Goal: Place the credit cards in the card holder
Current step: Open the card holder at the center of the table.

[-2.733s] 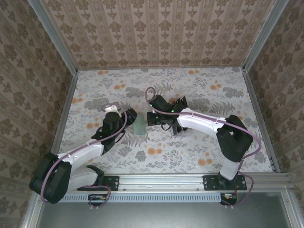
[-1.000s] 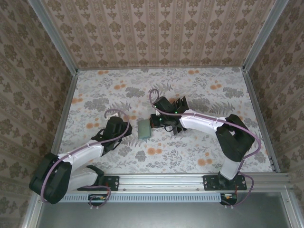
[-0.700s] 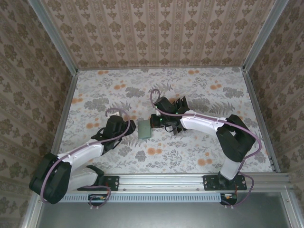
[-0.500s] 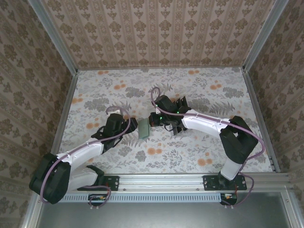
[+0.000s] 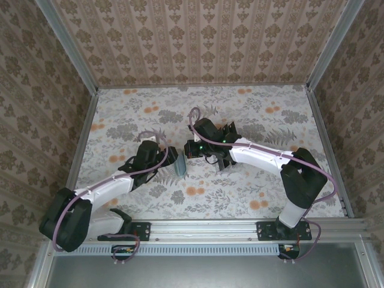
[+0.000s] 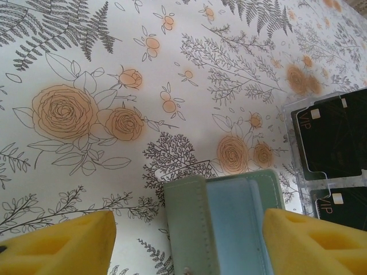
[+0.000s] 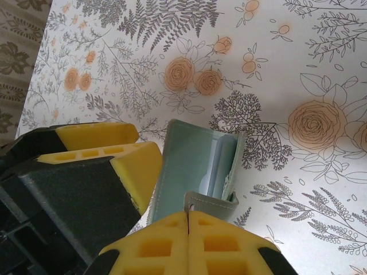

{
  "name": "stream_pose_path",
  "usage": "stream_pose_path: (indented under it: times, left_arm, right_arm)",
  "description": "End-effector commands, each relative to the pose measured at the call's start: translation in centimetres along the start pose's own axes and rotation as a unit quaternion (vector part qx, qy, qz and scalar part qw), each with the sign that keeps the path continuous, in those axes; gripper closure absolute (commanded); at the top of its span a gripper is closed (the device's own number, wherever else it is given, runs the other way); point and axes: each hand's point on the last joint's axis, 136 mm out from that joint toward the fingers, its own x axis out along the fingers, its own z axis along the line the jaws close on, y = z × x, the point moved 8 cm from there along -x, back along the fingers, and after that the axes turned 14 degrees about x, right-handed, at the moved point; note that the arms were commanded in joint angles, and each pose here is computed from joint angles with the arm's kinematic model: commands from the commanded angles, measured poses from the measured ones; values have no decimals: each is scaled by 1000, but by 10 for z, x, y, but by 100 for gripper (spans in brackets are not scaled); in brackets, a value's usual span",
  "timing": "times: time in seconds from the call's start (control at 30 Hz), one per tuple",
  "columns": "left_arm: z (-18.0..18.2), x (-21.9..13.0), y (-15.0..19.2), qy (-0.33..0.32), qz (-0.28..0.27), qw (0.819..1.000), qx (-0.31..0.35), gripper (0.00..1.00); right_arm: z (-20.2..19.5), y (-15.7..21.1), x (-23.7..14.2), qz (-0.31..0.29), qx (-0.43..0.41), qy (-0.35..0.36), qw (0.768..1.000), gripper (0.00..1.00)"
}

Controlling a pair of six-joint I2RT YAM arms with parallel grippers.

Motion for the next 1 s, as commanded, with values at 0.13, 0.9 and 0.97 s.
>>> stream_pose_path:
  times: [0.13,0.9,0.97]
  left_arm:
    - [5,5,10,-20,27,999,12,46]
    - [34,17,39,-144,123,981,37,74]
    - [34,18,38,-146,125,980,43,71]
  right_arm:
    - [6,-3,-6,-7,3,-8,1000,100]
    - [-71,18,38,22,52,76,995,99]
    - [-70,18,37,23,52,74,996,95]
